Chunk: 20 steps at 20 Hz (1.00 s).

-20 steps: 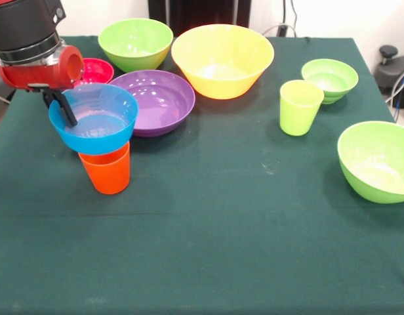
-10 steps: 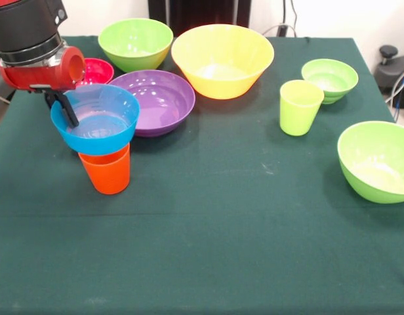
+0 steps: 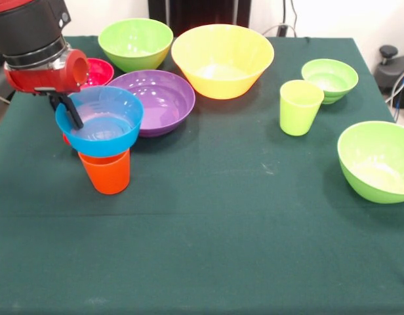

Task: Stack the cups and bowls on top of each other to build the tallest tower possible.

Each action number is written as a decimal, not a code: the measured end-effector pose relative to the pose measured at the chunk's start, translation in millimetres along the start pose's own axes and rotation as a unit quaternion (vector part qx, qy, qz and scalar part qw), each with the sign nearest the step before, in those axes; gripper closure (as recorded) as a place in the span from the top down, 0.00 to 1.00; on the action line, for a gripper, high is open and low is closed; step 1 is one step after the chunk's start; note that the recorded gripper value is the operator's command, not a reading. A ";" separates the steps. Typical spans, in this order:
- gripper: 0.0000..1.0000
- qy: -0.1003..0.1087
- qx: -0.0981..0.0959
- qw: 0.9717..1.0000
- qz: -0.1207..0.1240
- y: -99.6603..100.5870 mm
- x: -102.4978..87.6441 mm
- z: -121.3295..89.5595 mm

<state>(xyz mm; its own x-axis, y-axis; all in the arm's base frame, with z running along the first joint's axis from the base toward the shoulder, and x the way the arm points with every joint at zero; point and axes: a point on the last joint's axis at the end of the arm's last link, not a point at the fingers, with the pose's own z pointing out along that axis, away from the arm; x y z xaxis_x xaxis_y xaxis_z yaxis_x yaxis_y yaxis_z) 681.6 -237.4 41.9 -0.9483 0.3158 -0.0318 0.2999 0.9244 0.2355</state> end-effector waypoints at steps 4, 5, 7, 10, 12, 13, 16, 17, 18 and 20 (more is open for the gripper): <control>0.00 0.008 -0.007 1.000 0.001 3.5 4.4 12.0; 0.00 0.009 -0.008 1.000 0.001 3.8 5.1 13.5; 0.00 0.012 -0.010 1.000 0.001 5.3 7.0 17.9; 0.00 0.016 -0.014 1.000 0.002 7.0 9.1 23.5; 0.00 0.017 -0.015 1.000 0.002 7.1 9.2 24.5; 0.00 0.017 -0.014 1.000 0.002 7.1 9.0 24.4; 0.00 0.016 -0.014 1.000 0.002 7.0 8.9 24.2; 0.00 0.016 -0.014 1.000 0.002 7.1 9.0 24.2; 0.00 0.016 -0.014 1.000 0.002 7.0 8.9 24.1; 0.00 0.016 -0.014 1.000 0.002 7.0 8.9 24.1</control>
<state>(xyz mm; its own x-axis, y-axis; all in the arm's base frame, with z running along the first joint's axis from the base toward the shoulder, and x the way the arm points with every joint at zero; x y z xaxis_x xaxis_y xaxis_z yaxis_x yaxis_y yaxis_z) 677.8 -223.0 19.9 -0.9500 0.3121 0.0008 0.3014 0.9166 0.2628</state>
